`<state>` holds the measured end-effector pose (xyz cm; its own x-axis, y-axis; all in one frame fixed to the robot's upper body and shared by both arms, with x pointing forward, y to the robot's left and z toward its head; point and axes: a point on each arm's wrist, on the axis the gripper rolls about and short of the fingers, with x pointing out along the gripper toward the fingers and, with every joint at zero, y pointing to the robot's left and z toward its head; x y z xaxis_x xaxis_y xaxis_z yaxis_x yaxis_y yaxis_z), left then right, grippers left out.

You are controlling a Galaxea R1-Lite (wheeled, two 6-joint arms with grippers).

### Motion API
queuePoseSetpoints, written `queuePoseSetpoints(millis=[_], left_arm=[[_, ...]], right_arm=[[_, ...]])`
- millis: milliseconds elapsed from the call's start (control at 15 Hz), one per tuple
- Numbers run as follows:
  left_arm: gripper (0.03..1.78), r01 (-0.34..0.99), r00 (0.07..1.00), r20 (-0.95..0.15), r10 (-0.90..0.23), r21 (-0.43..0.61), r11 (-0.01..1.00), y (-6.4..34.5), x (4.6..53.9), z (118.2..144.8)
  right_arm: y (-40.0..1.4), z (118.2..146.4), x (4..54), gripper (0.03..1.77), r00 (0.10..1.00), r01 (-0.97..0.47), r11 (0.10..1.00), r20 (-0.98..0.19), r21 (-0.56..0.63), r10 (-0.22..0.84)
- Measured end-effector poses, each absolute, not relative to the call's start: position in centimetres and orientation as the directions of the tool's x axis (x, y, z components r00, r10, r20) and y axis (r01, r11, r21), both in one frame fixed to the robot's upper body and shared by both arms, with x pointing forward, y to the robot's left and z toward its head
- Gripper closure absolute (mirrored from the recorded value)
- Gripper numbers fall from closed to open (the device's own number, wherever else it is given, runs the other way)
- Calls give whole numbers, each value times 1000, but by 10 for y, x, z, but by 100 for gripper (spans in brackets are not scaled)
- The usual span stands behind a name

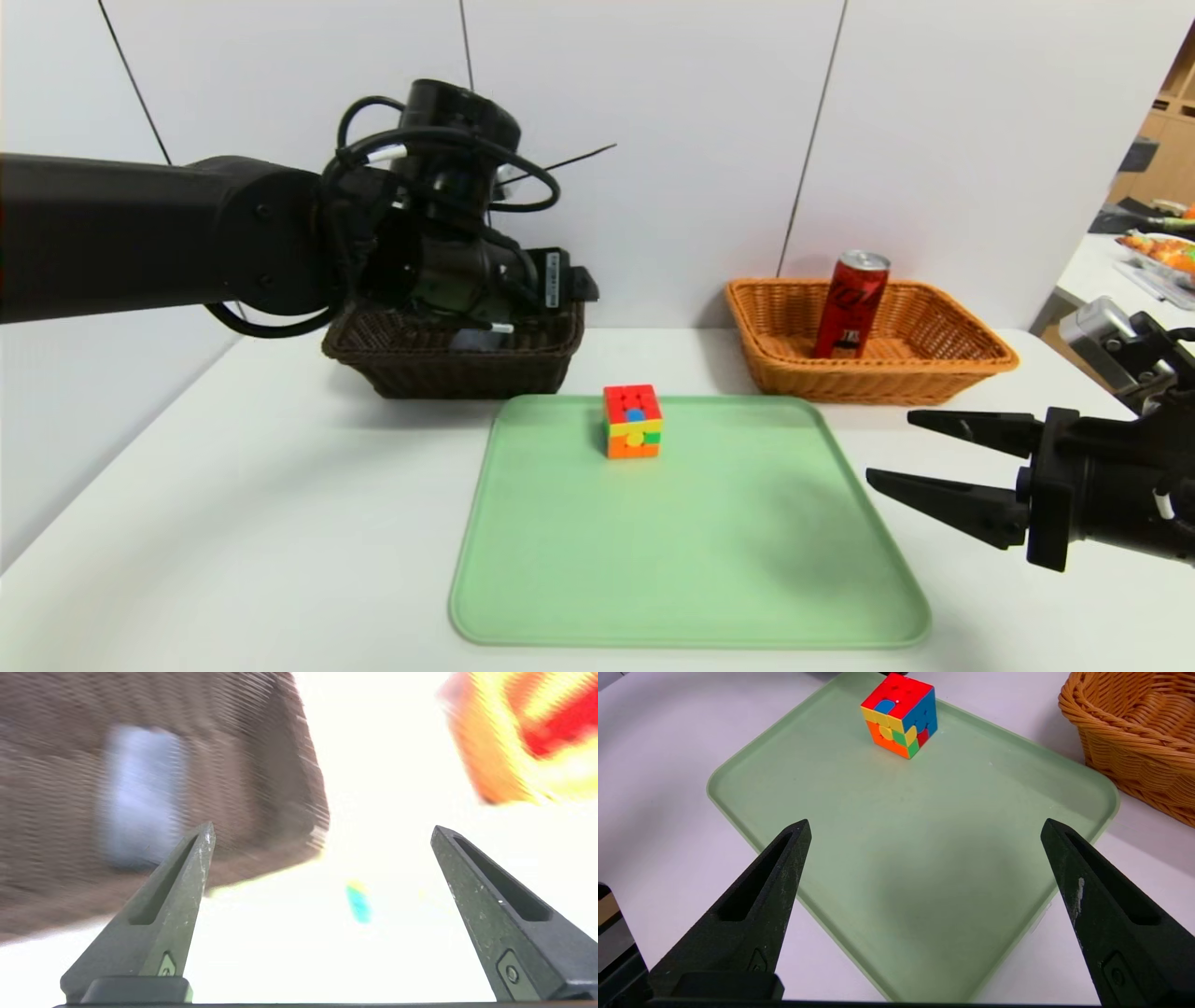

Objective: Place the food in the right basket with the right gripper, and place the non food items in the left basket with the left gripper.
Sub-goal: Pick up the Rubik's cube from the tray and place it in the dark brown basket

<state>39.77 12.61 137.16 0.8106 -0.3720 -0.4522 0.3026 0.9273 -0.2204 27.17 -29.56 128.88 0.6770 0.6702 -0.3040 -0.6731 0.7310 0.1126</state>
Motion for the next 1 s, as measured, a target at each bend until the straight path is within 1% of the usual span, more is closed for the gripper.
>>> queuePoseSetpoints(millis=[133, 267, 533, 800, 1000], left_arm=[[15, 331, 785, -477, -395, -216, 919, 108, 383, 1366], [14, 348, 762, -516, -392, -186, 919, 93, 370, 1358], [14, 329, 743, -589, -318, -91, 940, 68, 360, 1343], [12, 316, 697, -661, -280, -68, 946, 53, 363, 1336], [12, 276, 660, -709, -246, -75, 958, 44, 367, 1338]], right_arm=[[-296, 1289, 271, 10, 677, -673, 731, -303, 113, 671], [-296, 1289, 270, 10, 678, -674, 731, -301, 111, 671], [-296, 1288, 269, 10, 677, -672, 731, -304, 115, 670], [-297, 1286, 269, 10, 679, -667, 735, -310, 119, 666], [-299, 1285, 269, 10, 684, -659, 742, -314, 122, 659]])
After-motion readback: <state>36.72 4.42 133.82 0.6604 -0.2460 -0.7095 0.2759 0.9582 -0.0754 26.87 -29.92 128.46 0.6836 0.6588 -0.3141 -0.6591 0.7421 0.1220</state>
